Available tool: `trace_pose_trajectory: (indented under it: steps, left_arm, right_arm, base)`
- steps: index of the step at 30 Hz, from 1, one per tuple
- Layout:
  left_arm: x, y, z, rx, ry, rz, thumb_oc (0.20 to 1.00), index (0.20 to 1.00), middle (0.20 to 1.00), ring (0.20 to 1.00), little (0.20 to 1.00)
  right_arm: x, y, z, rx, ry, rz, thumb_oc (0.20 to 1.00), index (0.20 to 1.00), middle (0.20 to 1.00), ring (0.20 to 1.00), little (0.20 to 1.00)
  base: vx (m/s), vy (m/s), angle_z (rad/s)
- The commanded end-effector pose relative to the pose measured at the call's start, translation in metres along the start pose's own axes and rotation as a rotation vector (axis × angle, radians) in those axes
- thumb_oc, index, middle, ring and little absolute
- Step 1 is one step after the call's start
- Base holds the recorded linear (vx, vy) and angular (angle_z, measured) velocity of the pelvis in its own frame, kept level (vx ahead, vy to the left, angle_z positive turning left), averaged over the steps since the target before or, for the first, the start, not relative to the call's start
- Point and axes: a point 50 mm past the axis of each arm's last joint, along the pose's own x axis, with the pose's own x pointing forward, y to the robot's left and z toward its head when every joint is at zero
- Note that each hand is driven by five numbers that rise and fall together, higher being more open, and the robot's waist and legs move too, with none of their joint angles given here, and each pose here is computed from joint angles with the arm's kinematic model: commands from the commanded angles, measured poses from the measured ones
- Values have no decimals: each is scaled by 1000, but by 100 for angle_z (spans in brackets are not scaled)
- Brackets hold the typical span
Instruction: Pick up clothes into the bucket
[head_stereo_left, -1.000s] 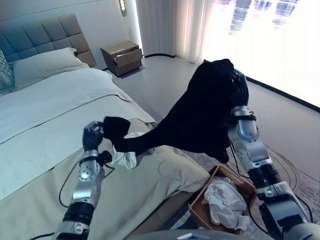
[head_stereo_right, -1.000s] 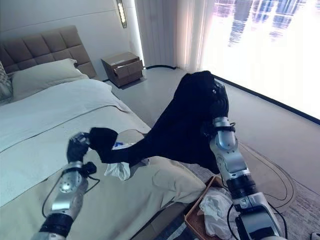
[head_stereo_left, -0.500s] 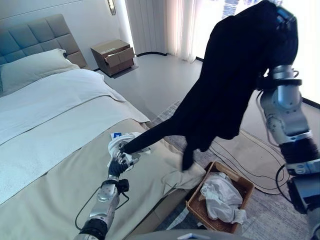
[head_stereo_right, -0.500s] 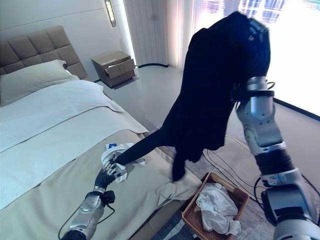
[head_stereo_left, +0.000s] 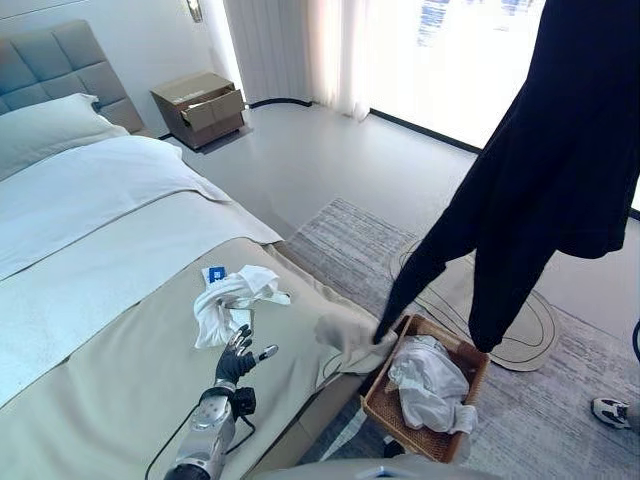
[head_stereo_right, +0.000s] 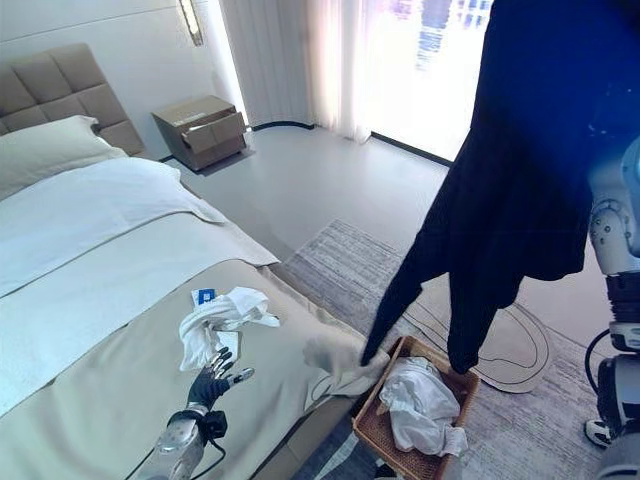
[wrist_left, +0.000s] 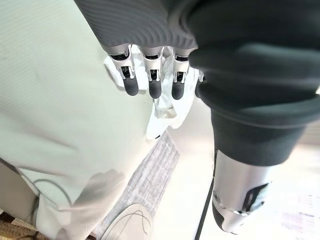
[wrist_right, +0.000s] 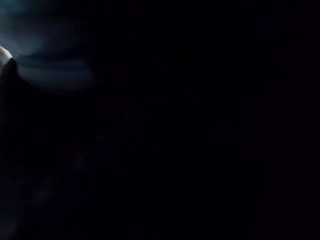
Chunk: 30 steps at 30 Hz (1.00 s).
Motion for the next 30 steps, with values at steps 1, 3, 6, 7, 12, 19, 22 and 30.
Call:
trace_pose_trajectory:
  steps: [1,3,6,7,12,19,22,30]
  left_arm:
    - [-1,22,15,5,-90,56,1000,1000,1000,1000,1000]
    - [-2,27,14,12,-87,68,1000,1000,1000,1000,1000]
    - [-2,30,12,11,-79,83,1000,1000,1000,1000,1000]
    - [-2,31,12,8,-79,88,1000,1000,1000,1000,1000]
    - [-3,27,15,-30,-106,96,1000,1000,1000,1000,1000]
    - [-4,31,25,-2,-158,89,1000,1000,1000,1000,1000]
    - [-4,30,28,2,-174,87,1000,1000,1000,1000,1000]
    - [-8,33,38,58,-231,70,1000,1000,1000,1000,1000]
  right_arm:
    - [17,-26,33,22,-169,-109,200,200,200,200,200]
    - [22,-39,42,11,-190,-143,200,200,200,200,200]
    - [25,-46,45,-8,-188,-145,200,200,200,200,200]
    - [23,-47,44,-29,-172,-132,200,200,200,200,200]
    - [-18,-49,15,-74,-42,-80,200,200,200,200,200]
    - [-88,-55,-27,-138,176,-121,200,200,200,200,200]
    - [-112,-59,-42,-140,260,-172,200,200,200,200,200]
    - [-196,-60,-80,-265,542,-277,200,200,200,200,200]
  base:
    - [-10,-8,-13]
    - [-8,-5,-4]
    - [0,0,0]
    - [0,0,0]
    - [-12,0,-1]
    - [-21,-11,-10]
    - [-25,-8,-5]
    - [0,0,0]
